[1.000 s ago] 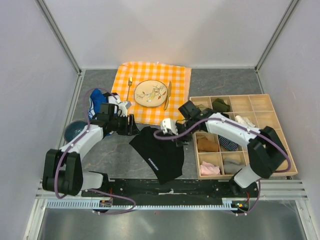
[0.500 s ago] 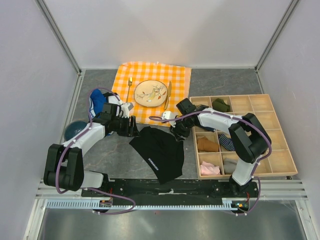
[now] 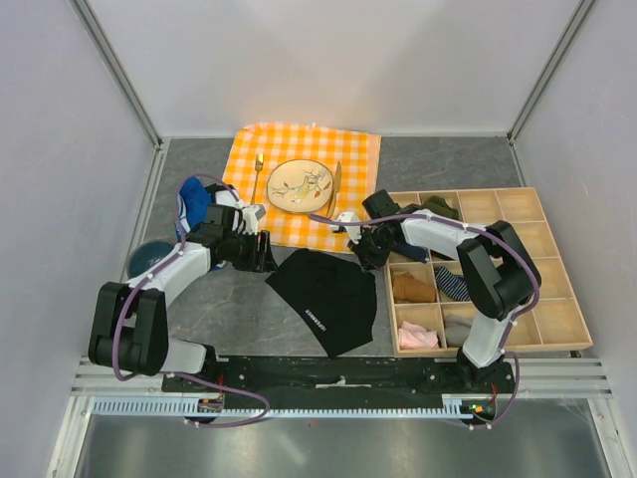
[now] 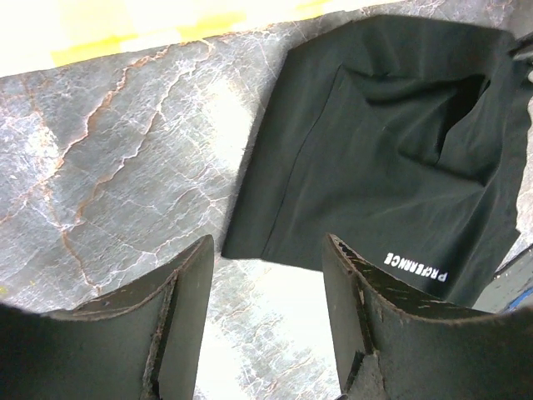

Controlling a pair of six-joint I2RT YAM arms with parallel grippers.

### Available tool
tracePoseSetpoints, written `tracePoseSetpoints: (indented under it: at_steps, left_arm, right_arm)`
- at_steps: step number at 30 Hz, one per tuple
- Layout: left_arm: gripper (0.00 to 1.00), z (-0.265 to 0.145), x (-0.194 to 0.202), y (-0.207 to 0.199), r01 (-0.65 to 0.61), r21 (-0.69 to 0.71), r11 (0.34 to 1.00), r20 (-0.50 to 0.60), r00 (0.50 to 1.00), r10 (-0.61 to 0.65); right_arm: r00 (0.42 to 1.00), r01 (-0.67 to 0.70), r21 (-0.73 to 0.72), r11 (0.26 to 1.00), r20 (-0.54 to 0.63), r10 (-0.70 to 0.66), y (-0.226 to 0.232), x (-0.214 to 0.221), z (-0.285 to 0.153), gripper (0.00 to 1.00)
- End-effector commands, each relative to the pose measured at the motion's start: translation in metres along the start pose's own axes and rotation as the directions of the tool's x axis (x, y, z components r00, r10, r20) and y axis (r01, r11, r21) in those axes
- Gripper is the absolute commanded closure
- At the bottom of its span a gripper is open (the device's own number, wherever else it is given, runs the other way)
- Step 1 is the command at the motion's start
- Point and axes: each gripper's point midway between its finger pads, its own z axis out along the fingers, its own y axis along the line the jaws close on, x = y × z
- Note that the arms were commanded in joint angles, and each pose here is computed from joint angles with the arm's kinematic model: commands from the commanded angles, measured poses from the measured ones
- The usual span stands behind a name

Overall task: Roll the underwear
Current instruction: Flatten out the underwear at the center of the board.

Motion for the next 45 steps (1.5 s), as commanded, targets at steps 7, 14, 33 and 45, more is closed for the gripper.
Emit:
tracePoseSetpoints:
  at_steps: [7,14,33,45]
  left_arm:
    - [0.39,0.003,-0.005,-0.007,0.023,0.021,1.000,-0.012,1.000,-0.023]
    - [0.39,0.010,0.002,-0.009,0.041,0.044,0.998,-0.051,0.998,-0.039]
    - [0.57,0.025,0.011,-0.005,0.068,0.022,0.997,-0.134,0.989,-0.064]
    - [0.62,0.023,0.011,0.007,0.090,-0.060,0.994,-0.136,0.986,-0.097]
  right_arm:
    - [0.997,-0.012,-0.044,0.999,0.080,0.016,0.008,-0.013,-0.025,0.77]
    - [0.983,0.067,-0.068,0.995,0.173,-0.054,0.019,-0.031,-0.043,0.64]
    - [0.641,0.728,-0.097,0.678,0.448,-0.624,0.061,-0.095,-0.048,0.46]
    - [0.618,0.771,-0.062,0.634,0.315,-0.720,0.030,-0.171,0.031,0.53]
